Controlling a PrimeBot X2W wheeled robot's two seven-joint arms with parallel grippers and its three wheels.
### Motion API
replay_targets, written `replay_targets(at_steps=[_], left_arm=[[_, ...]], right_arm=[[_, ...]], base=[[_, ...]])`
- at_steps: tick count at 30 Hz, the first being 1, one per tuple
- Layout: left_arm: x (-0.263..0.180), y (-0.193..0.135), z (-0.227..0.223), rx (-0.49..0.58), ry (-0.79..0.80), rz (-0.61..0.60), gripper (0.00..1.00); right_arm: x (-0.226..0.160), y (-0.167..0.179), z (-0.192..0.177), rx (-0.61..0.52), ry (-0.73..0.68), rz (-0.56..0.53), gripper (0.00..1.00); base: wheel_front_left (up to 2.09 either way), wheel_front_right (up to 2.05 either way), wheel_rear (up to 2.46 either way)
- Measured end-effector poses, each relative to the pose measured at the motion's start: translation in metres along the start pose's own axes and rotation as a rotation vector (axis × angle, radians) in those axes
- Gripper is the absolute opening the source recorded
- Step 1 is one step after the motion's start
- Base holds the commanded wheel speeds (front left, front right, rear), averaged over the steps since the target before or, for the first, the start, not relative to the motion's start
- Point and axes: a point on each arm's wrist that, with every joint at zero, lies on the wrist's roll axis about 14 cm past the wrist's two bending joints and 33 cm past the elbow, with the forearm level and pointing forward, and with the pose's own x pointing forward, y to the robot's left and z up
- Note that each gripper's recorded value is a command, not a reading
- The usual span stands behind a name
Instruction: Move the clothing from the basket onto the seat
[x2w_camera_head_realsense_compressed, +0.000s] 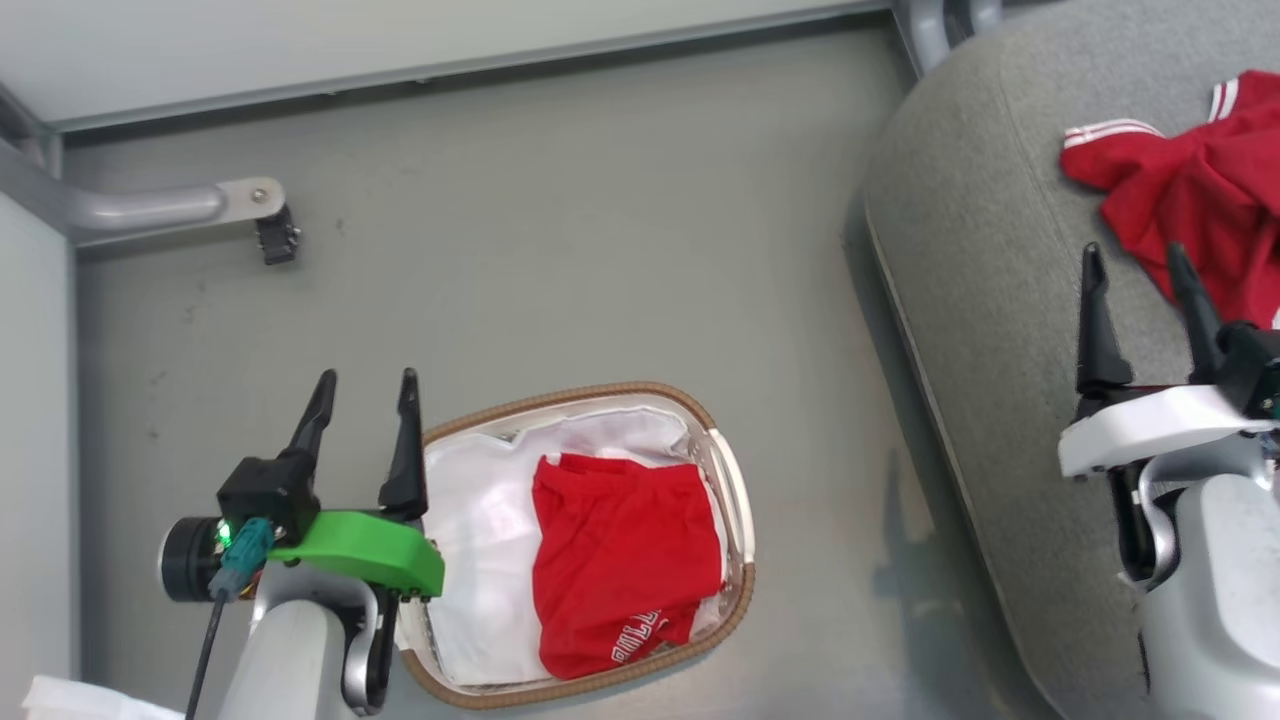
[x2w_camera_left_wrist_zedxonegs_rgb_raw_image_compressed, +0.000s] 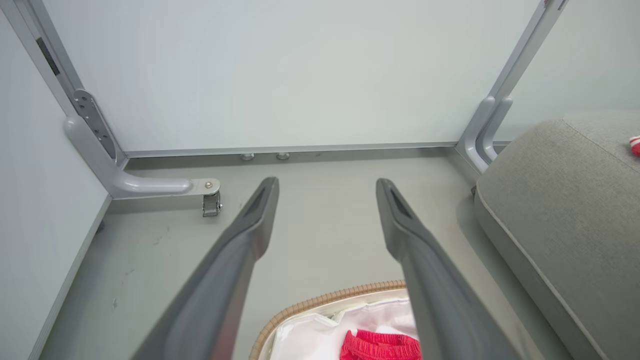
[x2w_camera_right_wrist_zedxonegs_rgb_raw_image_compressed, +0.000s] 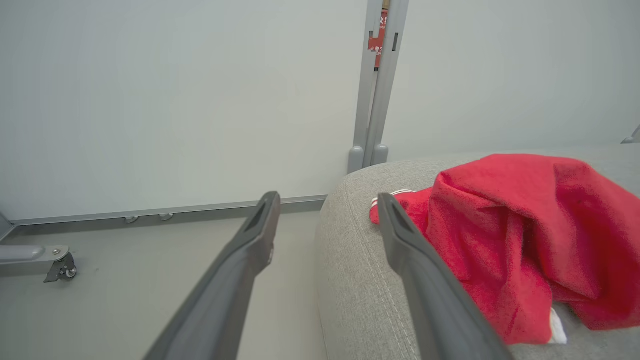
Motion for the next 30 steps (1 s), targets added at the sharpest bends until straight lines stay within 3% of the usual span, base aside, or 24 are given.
replay_targets(at_steps=[5,12,30], left_arm=[[-0.028,0.029,0.012,0.031,-0.024,0.102,1.0],[-0.06,0.047,0.025,0.034,-0.057,0.181,1.0],[-0.101,0.043,0.028,0.01,-0.081,0.21,1.0]], right_arm=[[-0.01,0.042,0.001,0.052,-0.001,0.103,1.0],[-0.029,0.074,0.001,0.084,0.01,0.188,1.0],[-0.073,0.075,-0.01,0.119,0.057,0.193,1.0]], base=[[0.0,0.0,0.0],[0.0,0.0,0.0],[0.0,0.0,0.0]])
